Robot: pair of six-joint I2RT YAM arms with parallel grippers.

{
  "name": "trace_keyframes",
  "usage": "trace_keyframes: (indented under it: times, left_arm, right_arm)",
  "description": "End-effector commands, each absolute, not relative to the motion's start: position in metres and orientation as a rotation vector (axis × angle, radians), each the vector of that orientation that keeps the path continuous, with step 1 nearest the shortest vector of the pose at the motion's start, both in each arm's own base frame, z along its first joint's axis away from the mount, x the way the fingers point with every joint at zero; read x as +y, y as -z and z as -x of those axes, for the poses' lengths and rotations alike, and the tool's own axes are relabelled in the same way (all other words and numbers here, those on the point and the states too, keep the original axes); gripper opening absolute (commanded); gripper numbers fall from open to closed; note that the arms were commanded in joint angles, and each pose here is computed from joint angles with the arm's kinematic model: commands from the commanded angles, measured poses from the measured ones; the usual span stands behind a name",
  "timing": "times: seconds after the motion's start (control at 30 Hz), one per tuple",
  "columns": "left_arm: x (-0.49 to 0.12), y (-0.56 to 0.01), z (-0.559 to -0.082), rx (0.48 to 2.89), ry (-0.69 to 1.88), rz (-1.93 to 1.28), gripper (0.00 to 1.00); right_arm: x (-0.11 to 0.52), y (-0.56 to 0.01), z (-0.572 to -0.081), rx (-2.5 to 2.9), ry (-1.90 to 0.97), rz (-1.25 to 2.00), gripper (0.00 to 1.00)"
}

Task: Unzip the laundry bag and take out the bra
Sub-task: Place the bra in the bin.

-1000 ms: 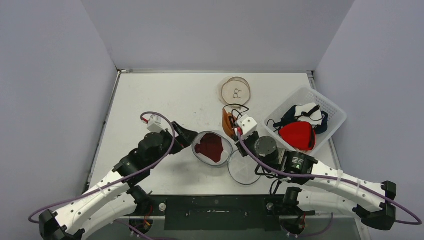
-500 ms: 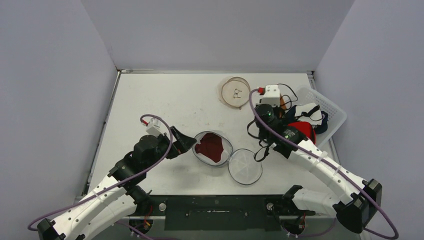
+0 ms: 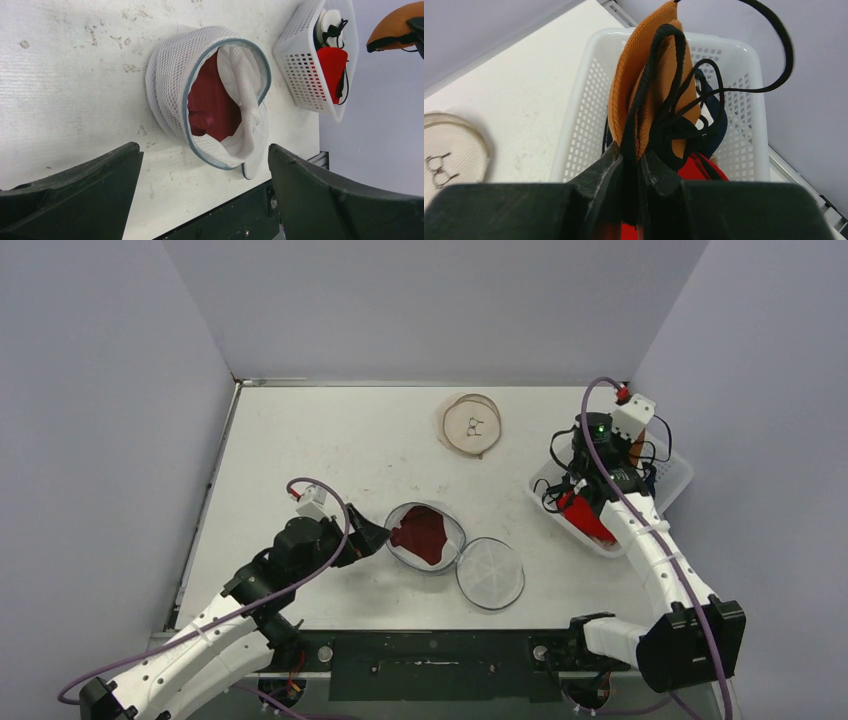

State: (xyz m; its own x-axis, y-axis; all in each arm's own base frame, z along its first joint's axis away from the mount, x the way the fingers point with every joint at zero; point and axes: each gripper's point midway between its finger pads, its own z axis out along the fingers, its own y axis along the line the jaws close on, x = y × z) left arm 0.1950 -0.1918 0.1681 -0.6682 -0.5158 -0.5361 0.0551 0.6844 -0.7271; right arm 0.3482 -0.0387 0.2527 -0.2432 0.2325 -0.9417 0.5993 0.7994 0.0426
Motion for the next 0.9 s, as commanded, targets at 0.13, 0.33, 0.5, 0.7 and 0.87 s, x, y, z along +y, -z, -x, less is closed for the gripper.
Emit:
trace_keyframes:
  times: [0.13, 0.33, 0.5, 0.7, 0.87]
  left_arm:
    - [-0.200, -0.174, -0.196, 2.059, 1.031, 0.302, 0.96]
    - [-0.197, -0.160, -0.194, 2.070, 1.023, 0.321, 0.96]
    - [-0.193, -0.156, -0.195, 2.039, 1.018, 0.332, 0.96]
    - [-0.190, -0.152, -0.198, 2.052, 0.978, 0.342, 0.96]
    - [-0.193, -0.146, -0.201, 2.070, 0.968, 0.341, 0.96]
  right_arm:
    - [-0.068, -0.205, -0.392, 1.857, 0.577, -0.711, 0.05]
    - [-0.100, -0.181, -0.403, 1.900, 0.770, -0.692, 0.05]
    - [-0.105, -0.182, -0.412, 1.884, 0.779, -0.720, 0.05]
    - [-0.106, -0.209, -0.420, 1.817, 0.750, -0.739, 0.05]
    - [-0.111, -0.214, -0.425, 1.852, 0.840, -0.738, 0.05]
